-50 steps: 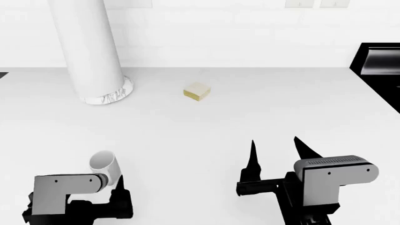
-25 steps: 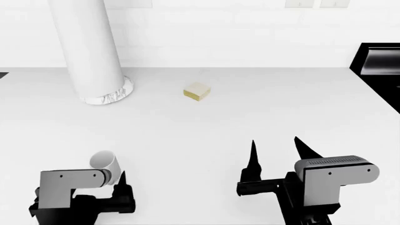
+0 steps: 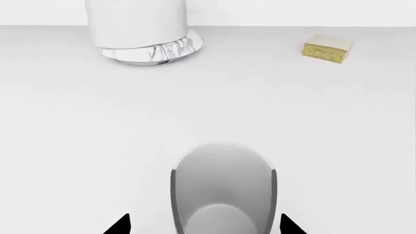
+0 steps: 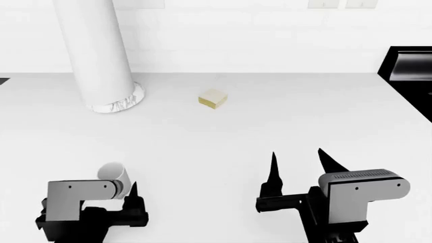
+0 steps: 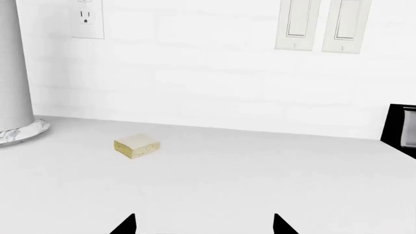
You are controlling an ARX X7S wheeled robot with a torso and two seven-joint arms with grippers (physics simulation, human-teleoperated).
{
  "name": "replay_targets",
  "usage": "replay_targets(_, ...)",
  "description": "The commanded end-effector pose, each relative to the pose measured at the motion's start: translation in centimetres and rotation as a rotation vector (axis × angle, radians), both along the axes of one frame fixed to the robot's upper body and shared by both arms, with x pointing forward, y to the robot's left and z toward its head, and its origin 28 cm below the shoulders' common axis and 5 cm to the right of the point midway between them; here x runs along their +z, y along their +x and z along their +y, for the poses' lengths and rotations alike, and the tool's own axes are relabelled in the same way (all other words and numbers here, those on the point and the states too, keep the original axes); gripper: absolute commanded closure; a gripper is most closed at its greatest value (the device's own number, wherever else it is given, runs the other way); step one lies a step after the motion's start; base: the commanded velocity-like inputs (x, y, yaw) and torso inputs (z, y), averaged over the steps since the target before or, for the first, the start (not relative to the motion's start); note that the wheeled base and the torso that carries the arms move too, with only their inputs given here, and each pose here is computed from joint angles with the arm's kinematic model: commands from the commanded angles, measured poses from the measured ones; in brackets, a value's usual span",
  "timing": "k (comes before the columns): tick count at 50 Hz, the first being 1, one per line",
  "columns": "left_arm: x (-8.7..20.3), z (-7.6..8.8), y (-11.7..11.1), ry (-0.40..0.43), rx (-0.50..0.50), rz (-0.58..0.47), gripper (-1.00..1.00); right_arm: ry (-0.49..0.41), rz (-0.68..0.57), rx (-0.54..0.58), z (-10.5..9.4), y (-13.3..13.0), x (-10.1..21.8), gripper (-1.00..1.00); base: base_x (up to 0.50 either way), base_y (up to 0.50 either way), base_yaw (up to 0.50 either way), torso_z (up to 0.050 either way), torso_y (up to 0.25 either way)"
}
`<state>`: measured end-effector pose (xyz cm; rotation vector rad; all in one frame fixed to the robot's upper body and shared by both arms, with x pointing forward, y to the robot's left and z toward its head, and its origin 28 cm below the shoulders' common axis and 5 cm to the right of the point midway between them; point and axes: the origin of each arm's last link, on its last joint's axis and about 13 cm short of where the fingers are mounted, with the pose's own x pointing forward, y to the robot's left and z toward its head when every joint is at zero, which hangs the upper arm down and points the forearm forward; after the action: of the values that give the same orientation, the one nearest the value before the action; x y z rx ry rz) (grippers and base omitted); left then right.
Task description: A wet mug is on the counter and needs to be dried. Pick it up and place it upside down in the open cabinet.
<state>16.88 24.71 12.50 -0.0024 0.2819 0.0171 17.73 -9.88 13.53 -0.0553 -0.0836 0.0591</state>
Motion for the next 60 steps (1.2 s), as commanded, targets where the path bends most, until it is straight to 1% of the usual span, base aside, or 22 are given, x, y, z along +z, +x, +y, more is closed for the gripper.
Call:
replay_targets(1, -1.9, 0.1, 0.2, 0.012, 0.018, 0.119, -1.00, 0.001, -0.002, 0.000, 0.0, -0.1, 0.0, -1.00, 0.00, 0.00, 0.00, 0.000, 0.000)
replay_targets(20, -2.5, 0.2, 0.7, 0.010, 0.010, 0.161, -1.00, 0.001, -0.003, 0.002, 0.0, 0.0, 0.2, -1.00, 0.00, 0.00, 0.00, 0.000, 0.000)
replay_targets(39, -2.9, 0.4, 1.6, -0.005, 0.022, 0.184, -1.00, 0.003, -0.002, 0.001, 0.0, -0.1, 0.1, -1.00, 0.00, 0.00, 0.00, 0.000, 0.000)
replay_targets(40, -2.9, 0.4, 1.6, -0.007, 0.023, 0.183, 1.00, 0.003, -0.002, 0.001, 0.0, -0.1, 0.1, -1.00, 0.00, 0.00, 0.00, 0.000, 0.000)
replay_targets(60, -2.9, 0.5, 1.5, -0.012, 0.030, 0.173, 1.00, 0.006, -0.003, 0.003, 0.0, -0.1, 0.1, -1.00, 0.00, 0.00, 0.00, 0.000, 0.000)
